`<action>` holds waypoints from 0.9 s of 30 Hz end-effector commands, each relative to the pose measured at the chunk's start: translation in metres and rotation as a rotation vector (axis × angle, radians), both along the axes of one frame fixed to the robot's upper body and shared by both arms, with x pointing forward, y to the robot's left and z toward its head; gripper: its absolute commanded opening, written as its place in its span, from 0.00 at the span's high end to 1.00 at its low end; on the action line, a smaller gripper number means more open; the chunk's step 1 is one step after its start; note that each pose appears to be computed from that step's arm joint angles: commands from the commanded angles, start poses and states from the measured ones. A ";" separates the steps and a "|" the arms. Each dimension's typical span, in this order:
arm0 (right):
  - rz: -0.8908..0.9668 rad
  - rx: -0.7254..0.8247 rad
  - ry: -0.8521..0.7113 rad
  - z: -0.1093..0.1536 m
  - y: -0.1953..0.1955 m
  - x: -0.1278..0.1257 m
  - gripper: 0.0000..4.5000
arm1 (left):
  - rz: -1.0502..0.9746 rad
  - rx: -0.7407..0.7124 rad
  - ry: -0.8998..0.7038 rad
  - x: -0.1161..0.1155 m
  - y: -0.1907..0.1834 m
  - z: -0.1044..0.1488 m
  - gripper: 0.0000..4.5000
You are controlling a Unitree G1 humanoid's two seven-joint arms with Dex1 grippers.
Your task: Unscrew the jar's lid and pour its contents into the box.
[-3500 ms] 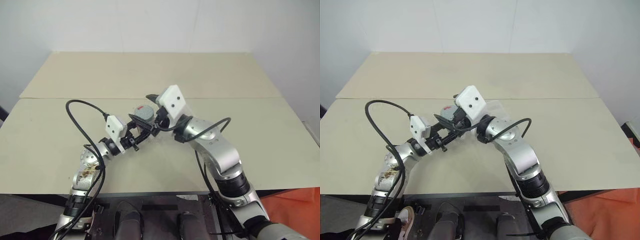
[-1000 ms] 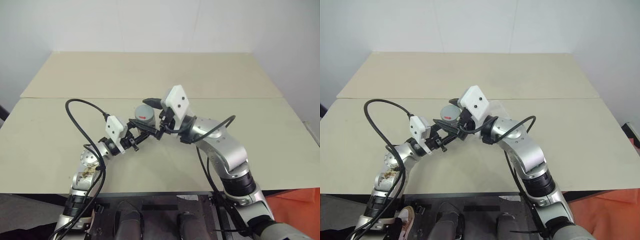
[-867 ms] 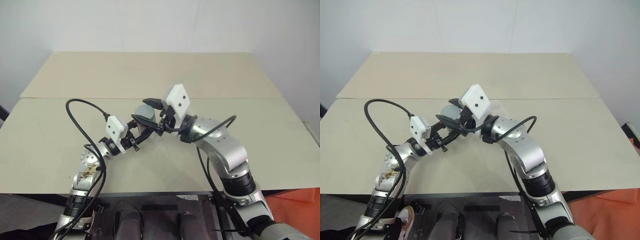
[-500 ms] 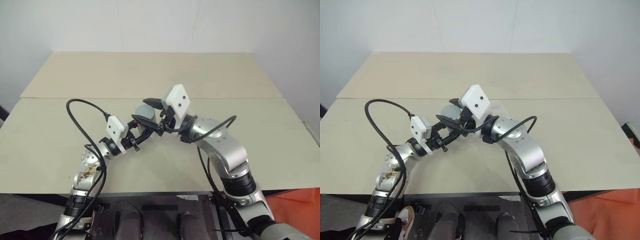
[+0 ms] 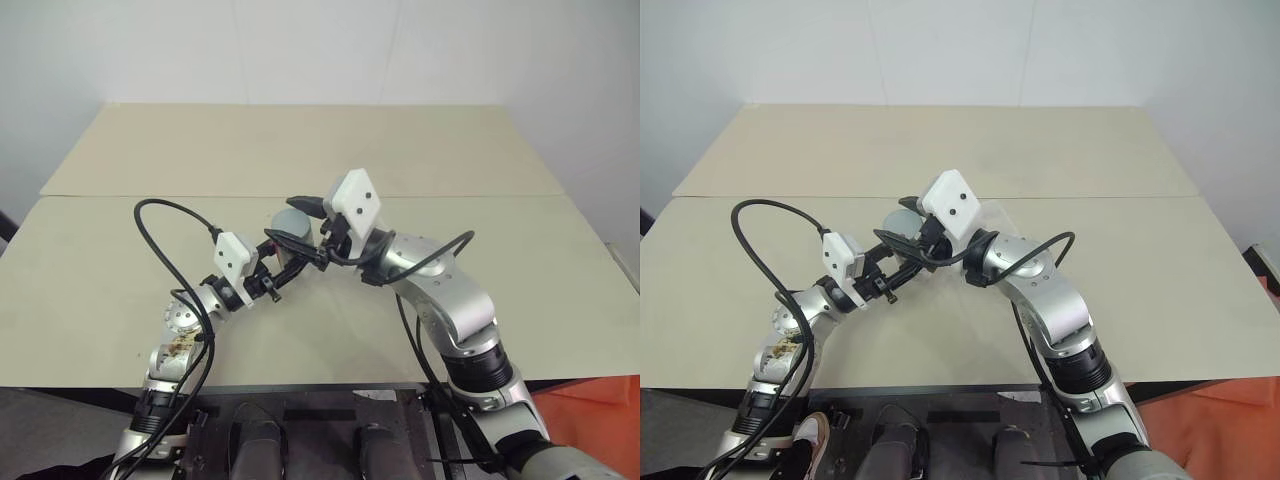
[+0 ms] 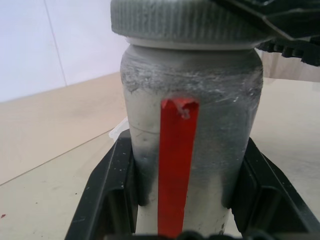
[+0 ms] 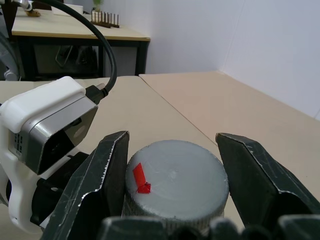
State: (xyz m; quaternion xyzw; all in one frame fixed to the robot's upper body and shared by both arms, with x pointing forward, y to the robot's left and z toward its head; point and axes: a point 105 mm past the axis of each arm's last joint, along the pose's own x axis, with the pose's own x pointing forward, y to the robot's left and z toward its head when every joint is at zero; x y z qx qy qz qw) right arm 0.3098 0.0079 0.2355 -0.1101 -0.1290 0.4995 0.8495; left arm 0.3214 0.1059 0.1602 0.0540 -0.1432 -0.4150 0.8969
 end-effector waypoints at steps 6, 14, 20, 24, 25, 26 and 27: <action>0.053 0.196 0.041 0.038 -0.005 -0.004 0.39 | 0.001 0.030 -0.051 -0.008 0.002 0.007 0.56; -0.041 0.343 0.138 0.050 -0.025 0.014 0.39 | 0.020 0.036 -0.055 -0.009 0.005 0.009 0.56; -0.423 0.243 0.053 0.041 -0.113 0.036 0.39 | 0.043 0.034 -0.065 -0.010 0.009 0.016 0.56; -0.634 0.090 0.113 0.015 -0.160 0.042 0.39 | 0.069 0.039 -0.045 -0.008 0.017 0.013 0.56; -0.668 0.067 0.128 0.010 -0.166 0.042 0.39 | 0.068 0.042 -0.042 -0.008 0.017 0.013 0.56; -0.701 0.030 0.165 -0.001 -0.176 0.041 0.39 | 0.065 0.046 -0.040 -0.007 0.017 0.012 0.56; -0.718 0.006 0.190 -0.008 -0.181 0.040 0.39 | 0.063 0.050 -0.040 -0.006 0.017 0.012 0.56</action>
